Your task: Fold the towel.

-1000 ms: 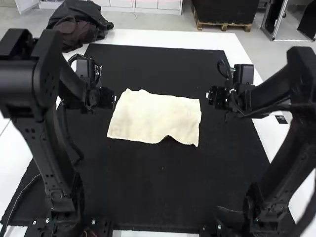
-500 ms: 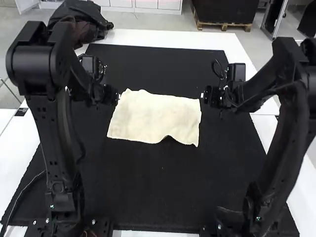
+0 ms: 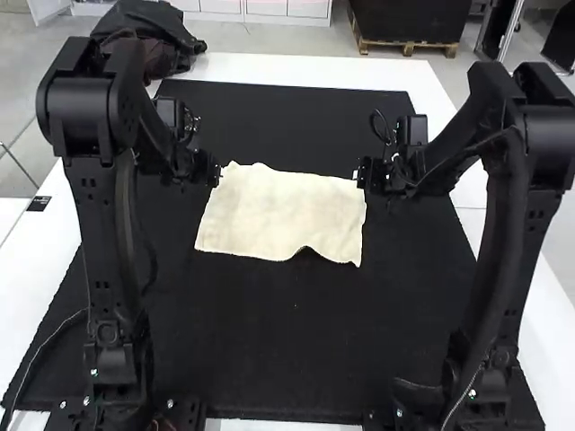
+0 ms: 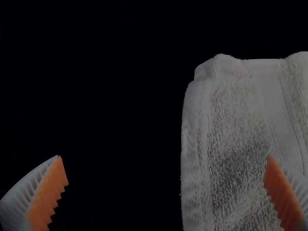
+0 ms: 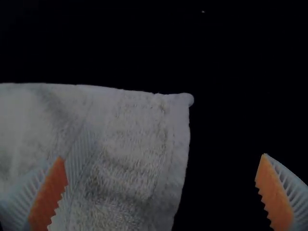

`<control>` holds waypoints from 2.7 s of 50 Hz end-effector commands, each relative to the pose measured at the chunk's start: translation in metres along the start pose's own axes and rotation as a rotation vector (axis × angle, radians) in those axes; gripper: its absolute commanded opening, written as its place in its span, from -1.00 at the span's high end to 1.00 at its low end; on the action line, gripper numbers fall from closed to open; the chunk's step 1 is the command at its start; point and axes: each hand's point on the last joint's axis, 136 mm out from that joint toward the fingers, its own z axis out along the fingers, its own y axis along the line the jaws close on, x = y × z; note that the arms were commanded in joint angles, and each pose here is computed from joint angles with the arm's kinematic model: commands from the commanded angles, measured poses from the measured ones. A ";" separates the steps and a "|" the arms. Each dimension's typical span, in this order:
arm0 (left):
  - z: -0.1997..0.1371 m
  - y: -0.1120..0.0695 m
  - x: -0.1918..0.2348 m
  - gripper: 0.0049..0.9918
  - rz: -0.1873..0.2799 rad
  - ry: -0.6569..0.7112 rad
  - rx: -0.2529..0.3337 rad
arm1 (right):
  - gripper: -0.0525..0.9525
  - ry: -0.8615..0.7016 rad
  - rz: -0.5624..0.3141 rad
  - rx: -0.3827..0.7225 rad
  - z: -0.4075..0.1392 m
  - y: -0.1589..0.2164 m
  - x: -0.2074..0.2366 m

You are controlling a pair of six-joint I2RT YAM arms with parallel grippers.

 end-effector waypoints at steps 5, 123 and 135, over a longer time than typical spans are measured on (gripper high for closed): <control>0.012 -0.010 -0.007 -0.92 0.024 -0.005 0.041 | -0.91 0.004 -0.004 -0.021 0.012 0.008 -0.001; 0.025 0.006 -0.017 0.95 0.075 -0.001 0.017 | 0.94 -0.025 -0.065 -0.108 0.025 0.032 -0.017; 0.011 0.002 -0.025 0.95 0.074 -0.001 0.039 | 0.94 -0.062 -0.053 -0.094 0.007 0.024 -0.032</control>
